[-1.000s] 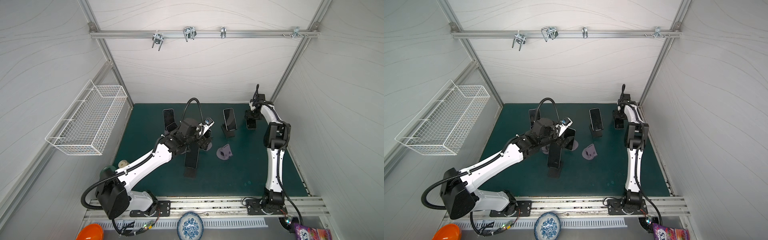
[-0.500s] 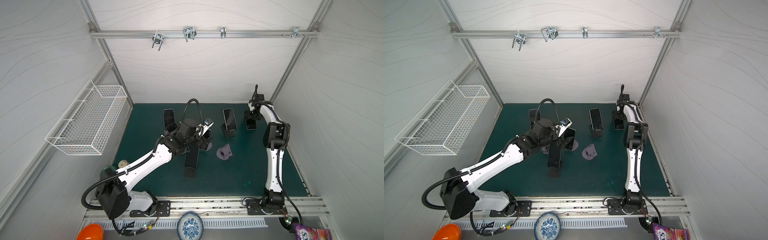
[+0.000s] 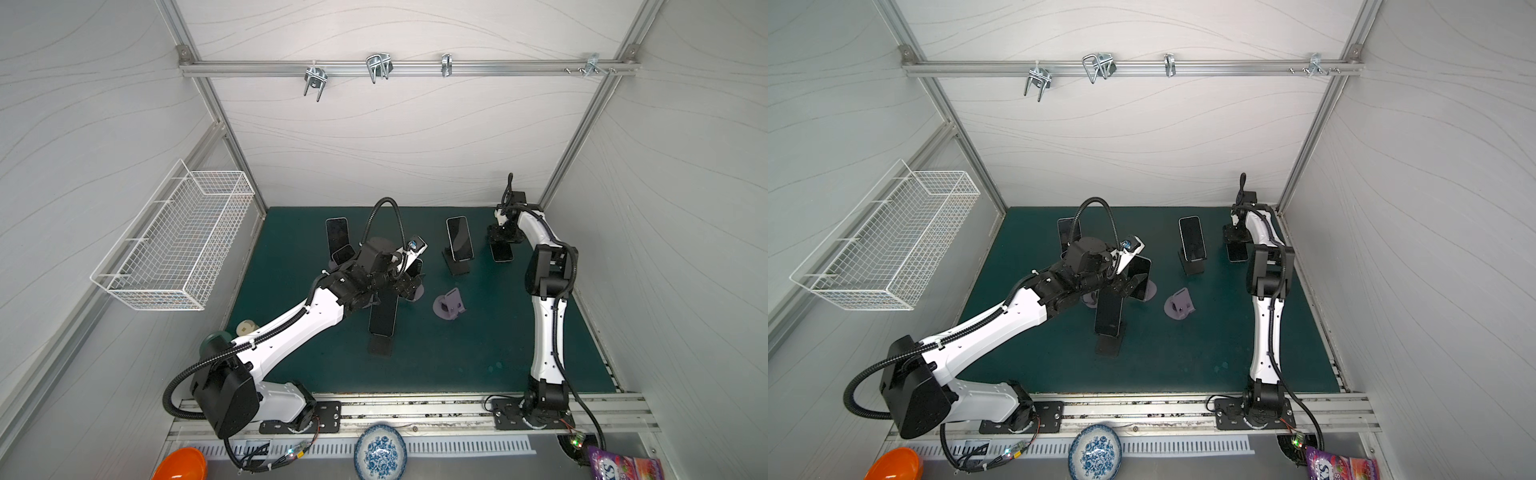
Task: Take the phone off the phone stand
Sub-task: 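Lower the mint-green phone flat onto the table with the right gripper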
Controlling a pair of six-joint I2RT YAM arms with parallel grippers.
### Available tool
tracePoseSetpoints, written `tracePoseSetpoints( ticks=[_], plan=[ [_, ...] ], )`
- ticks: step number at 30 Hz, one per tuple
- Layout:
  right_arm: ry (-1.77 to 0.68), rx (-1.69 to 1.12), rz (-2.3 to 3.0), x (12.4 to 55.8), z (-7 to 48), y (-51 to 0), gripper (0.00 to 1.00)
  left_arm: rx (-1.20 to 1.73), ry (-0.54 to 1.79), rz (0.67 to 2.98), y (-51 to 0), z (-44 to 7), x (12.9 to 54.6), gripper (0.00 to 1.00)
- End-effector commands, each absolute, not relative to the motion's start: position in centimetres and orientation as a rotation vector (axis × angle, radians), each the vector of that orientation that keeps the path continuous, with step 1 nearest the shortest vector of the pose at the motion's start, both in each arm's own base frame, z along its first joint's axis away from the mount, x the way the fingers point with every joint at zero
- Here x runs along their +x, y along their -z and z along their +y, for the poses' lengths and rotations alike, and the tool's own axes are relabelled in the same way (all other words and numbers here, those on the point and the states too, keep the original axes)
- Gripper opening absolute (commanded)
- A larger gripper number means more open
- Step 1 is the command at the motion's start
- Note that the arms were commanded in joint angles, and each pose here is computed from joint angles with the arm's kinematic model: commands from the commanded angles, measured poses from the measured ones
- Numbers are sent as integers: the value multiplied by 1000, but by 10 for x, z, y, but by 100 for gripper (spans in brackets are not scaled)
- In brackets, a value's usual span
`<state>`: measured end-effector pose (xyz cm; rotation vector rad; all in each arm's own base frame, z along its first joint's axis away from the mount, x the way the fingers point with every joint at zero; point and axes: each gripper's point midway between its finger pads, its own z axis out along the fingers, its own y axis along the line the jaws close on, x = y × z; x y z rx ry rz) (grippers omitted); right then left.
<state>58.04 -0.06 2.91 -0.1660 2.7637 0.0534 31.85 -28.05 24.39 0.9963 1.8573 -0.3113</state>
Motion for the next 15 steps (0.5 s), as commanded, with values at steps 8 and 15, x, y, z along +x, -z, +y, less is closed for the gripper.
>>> tracePoseSetpoints(
  ticks=[8,15],
  plan=[
    [-84,-222,2846,565,6,-8,62,984,326,1809,-258,-284,322,93],
    [-81,-223,2852,563,6,-7,67,986,330,1803,-260,-284,321,93]
  ],
)
